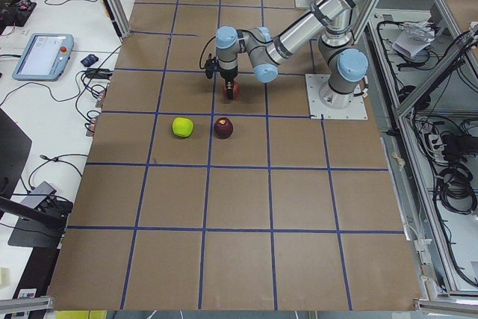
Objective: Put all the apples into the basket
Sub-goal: 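Carry the red apple toward the table center and set it down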
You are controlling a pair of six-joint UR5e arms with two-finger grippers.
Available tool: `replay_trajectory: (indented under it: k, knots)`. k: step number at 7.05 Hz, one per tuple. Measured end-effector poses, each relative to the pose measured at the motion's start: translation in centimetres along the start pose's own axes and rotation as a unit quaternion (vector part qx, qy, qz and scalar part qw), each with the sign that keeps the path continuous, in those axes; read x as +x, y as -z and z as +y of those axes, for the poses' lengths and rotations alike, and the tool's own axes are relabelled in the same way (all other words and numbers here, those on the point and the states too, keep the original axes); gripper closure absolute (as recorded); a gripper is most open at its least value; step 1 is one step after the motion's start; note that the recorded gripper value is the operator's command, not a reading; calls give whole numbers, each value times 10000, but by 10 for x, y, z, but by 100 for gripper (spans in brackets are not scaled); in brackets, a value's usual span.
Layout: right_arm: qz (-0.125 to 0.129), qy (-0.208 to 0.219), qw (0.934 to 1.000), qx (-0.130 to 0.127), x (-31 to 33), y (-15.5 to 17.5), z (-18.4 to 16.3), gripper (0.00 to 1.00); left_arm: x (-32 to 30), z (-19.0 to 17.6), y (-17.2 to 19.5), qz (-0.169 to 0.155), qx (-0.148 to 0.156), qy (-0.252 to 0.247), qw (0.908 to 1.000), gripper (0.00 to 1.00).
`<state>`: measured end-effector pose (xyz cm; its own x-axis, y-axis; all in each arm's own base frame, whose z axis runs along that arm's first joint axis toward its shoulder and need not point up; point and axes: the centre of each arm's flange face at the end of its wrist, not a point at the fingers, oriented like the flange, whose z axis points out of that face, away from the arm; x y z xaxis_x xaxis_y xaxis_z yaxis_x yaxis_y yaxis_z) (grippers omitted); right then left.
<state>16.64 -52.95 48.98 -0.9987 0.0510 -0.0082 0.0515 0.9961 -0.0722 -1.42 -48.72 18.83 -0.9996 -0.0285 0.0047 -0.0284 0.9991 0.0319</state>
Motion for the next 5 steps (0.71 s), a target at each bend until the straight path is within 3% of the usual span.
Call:
replay_trajectory:
  k: [2,5]
  knots:
    - [0,-2,10000,3,0,0,0,0,45,-4,24,330,168,119,9992,88]
    - [0,23,10000,-3,0,-1,0,0,214,-4,53,631,444,159,9969,88]
